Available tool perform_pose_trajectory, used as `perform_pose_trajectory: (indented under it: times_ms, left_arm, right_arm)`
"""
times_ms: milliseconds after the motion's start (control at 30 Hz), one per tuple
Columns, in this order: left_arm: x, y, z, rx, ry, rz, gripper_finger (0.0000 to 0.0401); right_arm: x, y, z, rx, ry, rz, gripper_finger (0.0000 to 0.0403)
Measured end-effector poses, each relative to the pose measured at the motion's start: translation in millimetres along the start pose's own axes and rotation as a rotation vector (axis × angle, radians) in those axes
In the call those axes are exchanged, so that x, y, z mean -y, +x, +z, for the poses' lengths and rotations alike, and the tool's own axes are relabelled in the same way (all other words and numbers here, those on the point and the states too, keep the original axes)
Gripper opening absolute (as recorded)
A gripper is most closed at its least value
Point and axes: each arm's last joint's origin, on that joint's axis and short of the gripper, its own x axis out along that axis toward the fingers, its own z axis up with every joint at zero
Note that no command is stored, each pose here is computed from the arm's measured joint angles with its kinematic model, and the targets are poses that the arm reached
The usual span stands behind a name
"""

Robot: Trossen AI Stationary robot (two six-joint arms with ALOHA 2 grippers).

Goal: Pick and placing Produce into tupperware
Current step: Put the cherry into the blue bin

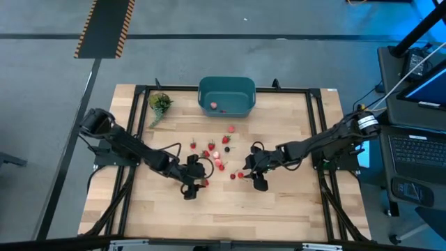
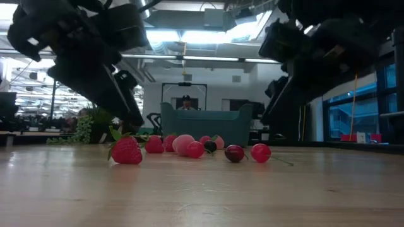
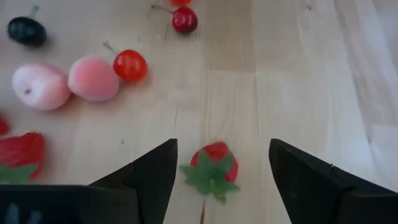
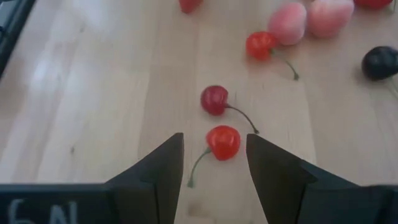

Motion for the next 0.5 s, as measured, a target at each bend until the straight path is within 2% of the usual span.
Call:
perform_pose_trajectory:
  times_ms: [500]
  left_arm:
    - [2, 5, -3, -0.004, 0.009, 0.013, 0.0245]
  right_arm:
    - [6, 36, -20, -0.073, 0.001, -0.031, 0.0177]
